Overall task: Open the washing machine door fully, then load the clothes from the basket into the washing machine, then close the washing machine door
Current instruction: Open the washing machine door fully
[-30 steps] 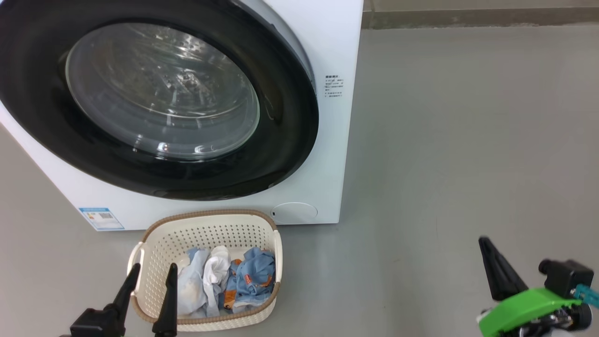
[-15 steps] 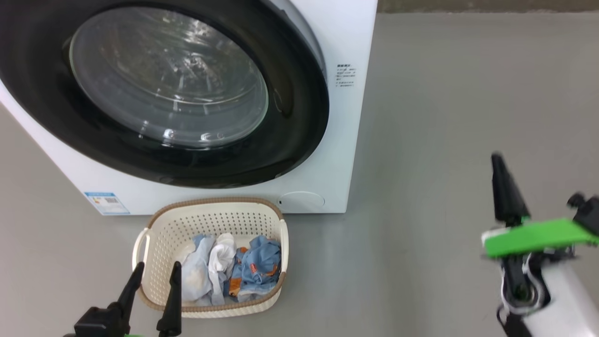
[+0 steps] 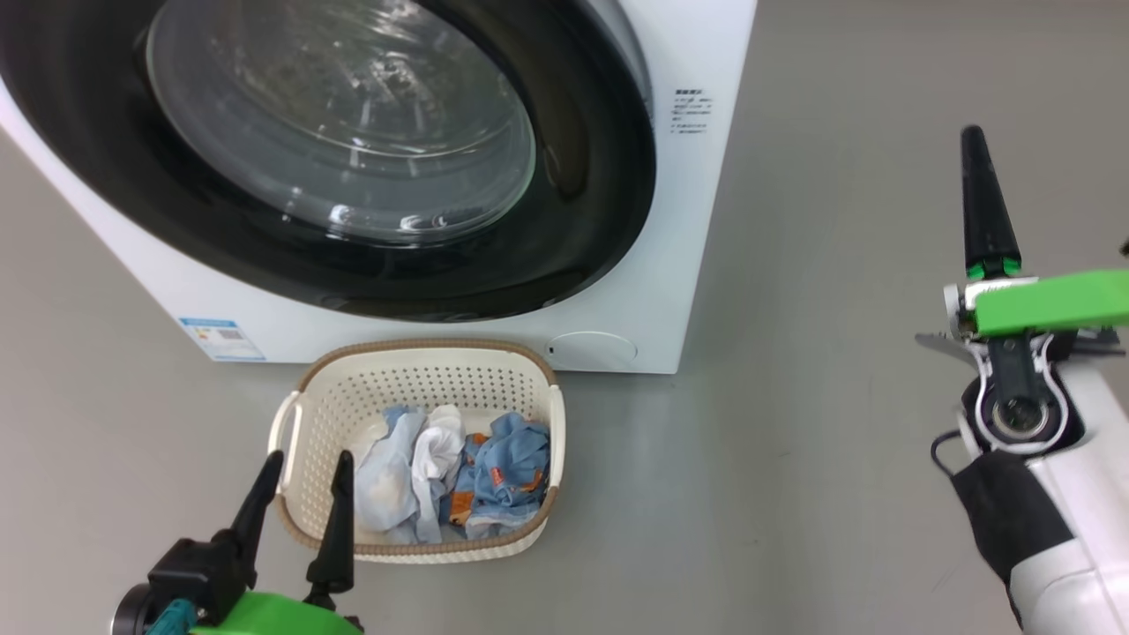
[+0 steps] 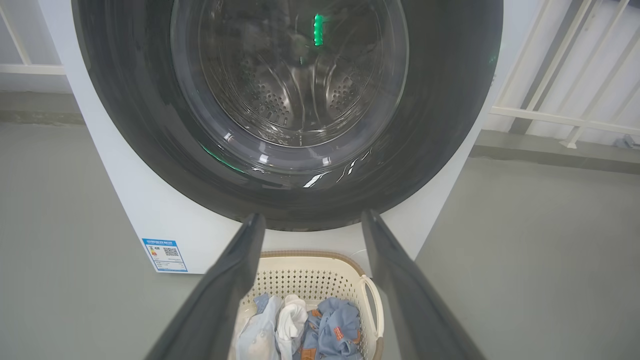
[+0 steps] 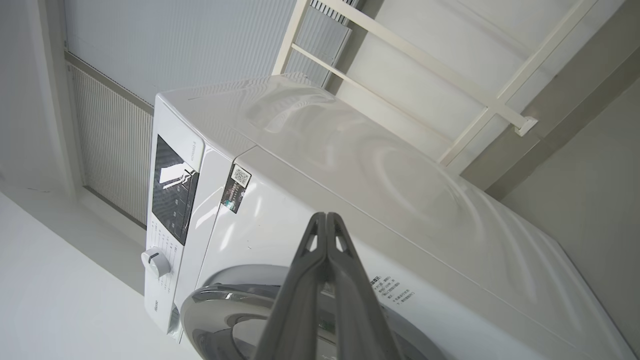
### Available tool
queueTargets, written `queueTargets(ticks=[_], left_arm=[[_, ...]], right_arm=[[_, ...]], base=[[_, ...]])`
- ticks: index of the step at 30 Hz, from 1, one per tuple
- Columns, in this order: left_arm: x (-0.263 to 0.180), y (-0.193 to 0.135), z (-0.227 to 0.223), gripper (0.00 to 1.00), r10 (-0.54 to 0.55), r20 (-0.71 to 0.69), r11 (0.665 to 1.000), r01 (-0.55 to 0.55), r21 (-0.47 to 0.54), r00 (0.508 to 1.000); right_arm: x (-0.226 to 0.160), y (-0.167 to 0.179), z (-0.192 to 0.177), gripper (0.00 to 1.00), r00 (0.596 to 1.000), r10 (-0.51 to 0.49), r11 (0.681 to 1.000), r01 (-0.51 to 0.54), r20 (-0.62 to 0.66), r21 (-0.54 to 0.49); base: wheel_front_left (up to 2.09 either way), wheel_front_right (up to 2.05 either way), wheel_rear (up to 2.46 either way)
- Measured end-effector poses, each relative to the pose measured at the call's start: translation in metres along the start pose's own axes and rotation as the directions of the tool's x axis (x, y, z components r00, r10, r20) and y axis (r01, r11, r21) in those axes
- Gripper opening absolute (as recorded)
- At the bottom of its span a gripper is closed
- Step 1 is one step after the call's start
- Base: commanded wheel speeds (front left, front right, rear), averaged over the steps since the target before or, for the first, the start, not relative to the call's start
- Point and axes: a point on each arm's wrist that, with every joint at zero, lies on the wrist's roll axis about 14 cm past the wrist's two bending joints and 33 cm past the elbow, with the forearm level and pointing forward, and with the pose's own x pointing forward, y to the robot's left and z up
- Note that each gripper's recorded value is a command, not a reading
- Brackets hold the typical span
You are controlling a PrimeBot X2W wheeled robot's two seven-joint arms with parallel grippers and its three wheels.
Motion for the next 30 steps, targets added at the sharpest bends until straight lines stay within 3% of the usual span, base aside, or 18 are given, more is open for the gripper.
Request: queueTargets(ticks=[11, 20, 28, 30], left_arm=[[0.007, 0.002, 0.001, 1.00, 0.008, 0.003, 1.000, -0.008, -0.012, 1.000], [0.011, 0.006, -0.005, 1.00, 0.023, -0.013, 0.999, -0.023, -0.029, 1.000], [0.018, 0.009, -0.008, 1.00, 0.027, -0.022, 0.999, -0.027, -0.031, 0.999], [0.022, 0.010, -0.009, 1.00, 0.029, -0.023, 0.999, -0.029, -0.031, 0.999]], right_arm=[[0.028, 0.011, -0.046, 0.00, 0.961, 0.051, 0.972, 0.015, -0.273, 0.236], [0.040, -0.001, -0.084, 0.00, 0.879, 0.068, 0.963, 0.067, -0.472, 0.263], [0.055, 0.000, -0.100, 0.00, 0.827, 0.122, 0.936, 0.087, -0.549, 0.340], [0.060, 0.001, -0.110, 0.00, 0.796, 0.146, 0.931, 0.089, -0.587, 0.353]], base=[[0.00, 0.00, 0.00], [0.00, 0.00, 0.00], [0.00, 0.00, 0.00], [0.00, 0.00, 0.00]])
